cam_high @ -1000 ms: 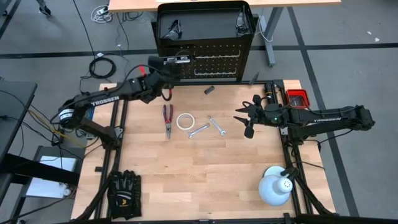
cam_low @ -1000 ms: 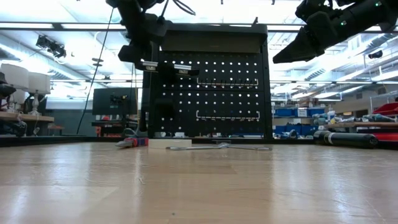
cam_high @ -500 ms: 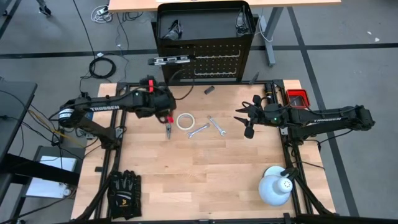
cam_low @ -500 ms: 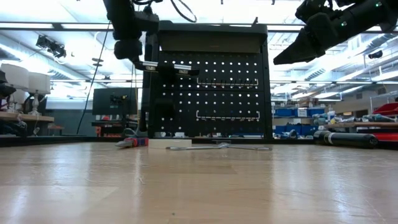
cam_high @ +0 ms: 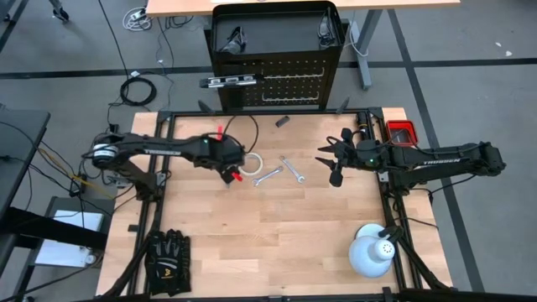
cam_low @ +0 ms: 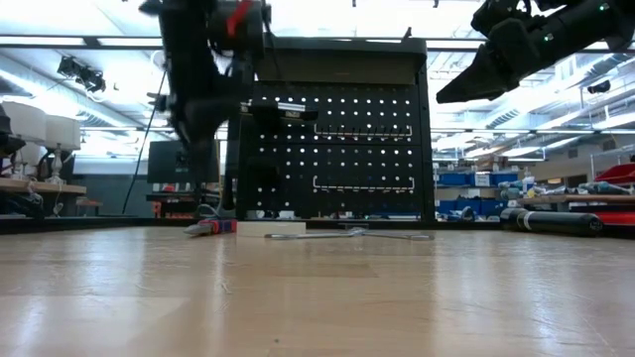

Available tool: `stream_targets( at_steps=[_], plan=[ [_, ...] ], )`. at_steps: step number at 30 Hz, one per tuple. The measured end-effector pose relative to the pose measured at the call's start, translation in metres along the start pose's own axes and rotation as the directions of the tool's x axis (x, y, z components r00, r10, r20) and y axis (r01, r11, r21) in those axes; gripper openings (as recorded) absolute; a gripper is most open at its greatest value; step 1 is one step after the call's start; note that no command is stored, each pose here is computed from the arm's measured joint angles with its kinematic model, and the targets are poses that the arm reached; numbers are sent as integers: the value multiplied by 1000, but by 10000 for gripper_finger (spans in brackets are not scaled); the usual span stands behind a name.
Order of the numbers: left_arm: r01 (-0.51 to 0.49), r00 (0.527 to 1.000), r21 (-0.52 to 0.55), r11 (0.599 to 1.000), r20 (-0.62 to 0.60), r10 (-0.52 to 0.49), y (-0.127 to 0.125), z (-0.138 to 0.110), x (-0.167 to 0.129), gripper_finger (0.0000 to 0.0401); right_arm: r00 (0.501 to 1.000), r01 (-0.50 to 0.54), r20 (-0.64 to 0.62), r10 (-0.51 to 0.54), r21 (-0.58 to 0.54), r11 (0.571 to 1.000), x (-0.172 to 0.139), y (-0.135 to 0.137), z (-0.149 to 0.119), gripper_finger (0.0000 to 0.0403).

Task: Hang tools onto peg board
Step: Put the blue pliers on top of the peg board

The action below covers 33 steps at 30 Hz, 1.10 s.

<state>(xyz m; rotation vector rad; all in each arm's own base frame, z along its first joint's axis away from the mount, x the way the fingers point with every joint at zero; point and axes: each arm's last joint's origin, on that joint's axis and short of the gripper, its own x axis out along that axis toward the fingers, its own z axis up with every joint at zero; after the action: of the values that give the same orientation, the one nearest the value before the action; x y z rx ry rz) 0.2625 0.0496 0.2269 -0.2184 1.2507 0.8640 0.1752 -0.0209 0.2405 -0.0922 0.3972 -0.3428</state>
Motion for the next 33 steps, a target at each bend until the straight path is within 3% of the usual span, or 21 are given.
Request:
stream_targets(
  at_steps=[6, 15, 25, 33],
  plan=[
    [10, 1000, -38, 999, 24, -9, -4, -2, 27, 127, 1000, 0, 0, 0, -2, 1000, 0, 0, 0, 156],
    [2, 1000, -123, 992, 0, -2, 15, -4, 56, 127, 1000, 0, 1, 0, -1, 1000, 0, 0, 0, 156],
    [174, 985, -260, 950, 31, -172, 36, -1, 89, 127, 1000, 0, 1, 0, -1, 1000, 0, 0, 0, 156],
    [194, 981, -288, 938, 36, -192, 43, -4, 97, 127, 1000, 0, 1, 0, -3, 1000, 0, 0, 0, 156]
  ],
)
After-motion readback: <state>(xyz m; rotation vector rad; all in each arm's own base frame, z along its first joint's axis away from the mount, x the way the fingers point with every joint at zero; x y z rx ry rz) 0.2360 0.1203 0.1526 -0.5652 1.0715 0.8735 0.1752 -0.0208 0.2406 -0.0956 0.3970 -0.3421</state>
